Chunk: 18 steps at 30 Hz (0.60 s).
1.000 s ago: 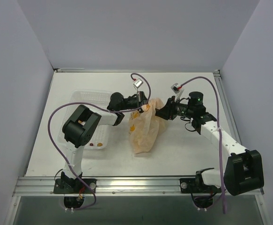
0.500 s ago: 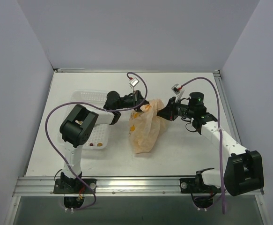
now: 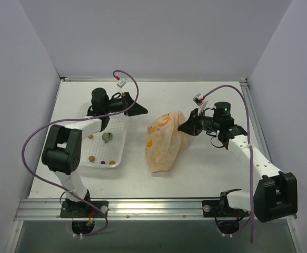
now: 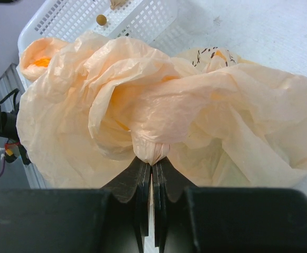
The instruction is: Place the fake fruits into the plastic bag and tie a complex knot
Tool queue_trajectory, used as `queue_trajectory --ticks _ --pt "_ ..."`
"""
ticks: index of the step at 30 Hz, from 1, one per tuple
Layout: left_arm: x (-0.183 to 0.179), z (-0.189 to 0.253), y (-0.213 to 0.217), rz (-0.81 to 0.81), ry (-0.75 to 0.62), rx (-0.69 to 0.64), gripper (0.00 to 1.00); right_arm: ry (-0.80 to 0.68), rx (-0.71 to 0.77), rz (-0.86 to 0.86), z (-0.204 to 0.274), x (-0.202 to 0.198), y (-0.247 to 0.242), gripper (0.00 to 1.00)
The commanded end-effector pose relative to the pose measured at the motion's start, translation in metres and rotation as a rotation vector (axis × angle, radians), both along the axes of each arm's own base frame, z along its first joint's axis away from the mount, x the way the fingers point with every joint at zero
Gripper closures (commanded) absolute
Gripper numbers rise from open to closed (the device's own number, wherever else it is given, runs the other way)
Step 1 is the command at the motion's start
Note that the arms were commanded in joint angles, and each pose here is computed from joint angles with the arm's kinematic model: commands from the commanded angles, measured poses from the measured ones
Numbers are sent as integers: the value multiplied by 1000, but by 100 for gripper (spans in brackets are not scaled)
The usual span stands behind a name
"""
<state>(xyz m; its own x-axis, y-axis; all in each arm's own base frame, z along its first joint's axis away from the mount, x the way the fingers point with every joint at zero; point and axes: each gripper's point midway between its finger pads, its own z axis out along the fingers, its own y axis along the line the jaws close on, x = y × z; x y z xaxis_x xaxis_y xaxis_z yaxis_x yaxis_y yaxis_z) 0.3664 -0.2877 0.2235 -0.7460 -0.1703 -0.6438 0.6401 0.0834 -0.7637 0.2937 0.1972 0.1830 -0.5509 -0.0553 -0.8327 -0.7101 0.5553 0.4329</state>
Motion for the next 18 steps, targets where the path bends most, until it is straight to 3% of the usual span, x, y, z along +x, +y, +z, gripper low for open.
queue_trajectory --ticks 1,3,4,6,13,18 --pt "-11 20 29 -34 -175 125 48 -99 -12 29 30 3 -2 100" --pt "1 36 37 7 -288 237 46 -96 -29 28 29 3 -4 100" --pt "-17 15 41 -65 -336 373 46 -98 -49 37 26 2 -5 100" --pt "-18 28 43 -86 -473 477 46 -108 -60 44 30 4 -5 100" --pt "-33 41 26 -142 -847 673 45 -70 -96 54 25 1 -8 100" --pt "-42 47 3 -207 -1031 737 39 -74 -120 75 25 2 -8 100"
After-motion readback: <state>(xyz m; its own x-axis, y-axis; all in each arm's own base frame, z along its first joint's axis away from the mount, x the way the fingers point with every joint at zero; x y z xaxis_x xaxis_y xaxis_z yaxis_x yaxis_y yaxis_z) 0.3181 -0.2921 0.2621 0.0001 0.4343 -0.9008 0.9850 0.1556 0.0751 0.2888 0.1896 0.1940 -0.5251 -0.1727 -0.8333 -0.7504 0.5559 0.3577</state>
